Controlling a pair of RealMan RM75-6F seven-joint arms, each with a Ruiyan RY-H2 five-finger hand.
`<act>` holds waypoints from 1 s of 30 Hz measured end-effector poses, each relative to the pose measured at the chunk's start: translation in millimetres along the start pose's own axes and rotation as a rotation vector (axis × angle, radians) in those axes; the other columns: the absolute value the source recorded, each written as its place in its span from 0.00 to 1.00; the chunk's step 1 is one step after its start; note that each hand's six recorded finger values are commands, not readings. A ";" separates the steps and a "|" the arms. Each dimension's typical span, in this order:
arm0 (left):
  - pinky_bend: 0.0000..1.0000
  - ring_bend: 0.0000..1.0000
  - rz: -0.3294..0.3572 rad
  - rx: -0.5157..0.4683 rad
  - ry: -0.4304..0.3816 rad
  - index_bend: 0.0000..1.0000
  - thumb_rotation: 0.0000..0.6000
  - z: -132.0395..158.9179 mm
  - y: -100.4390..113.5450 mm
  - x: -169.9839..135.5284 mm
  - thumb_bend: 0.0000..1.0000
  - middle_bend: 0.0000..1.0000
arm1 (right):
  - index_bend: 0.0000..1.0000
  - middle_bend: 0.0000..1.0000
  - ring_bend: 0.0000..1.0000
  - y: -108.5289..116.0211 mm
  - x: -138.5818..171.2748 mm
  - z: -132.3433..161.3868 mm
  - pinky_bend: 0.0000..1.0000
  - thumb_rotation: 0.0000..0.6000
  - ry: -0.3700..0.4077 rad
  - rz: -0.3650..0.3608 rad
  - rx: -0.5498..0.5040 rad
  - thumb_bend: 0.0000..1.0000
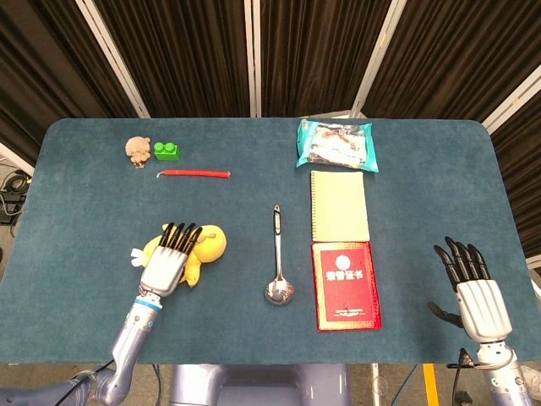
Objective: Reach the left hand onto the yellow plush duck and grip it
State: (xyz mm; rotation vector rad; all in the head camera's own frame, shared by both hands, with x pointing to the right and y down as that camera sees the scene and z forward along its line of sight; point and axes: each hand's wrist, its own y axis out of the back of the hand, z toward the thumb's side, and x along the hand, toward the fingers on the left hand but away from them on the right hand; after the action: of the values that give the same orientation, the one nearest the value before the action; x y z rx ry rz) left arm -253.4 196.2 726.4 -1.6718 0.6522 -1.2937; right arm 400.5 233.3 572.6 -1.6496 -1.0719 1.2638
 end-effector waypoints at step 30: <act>0.00 0.00 -0.015 -0.040 0.016 0.00 1.00 -8.5 -6.0 -9.6 1.00 0.00 | 0.00 0.00 0.00 -1.4 1.1 2.0 0.00 1.00 0.004 0.010 -0.003 0.18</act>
State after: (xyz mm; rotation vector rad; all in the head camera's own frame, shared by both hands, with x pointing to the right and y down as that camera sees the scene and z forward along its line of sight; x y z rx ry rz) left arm -265.1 204.0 727.6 -1.7031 0.6801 -1.3142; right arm 398.5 234.9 573.2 -1.6606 -1.0644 1.2650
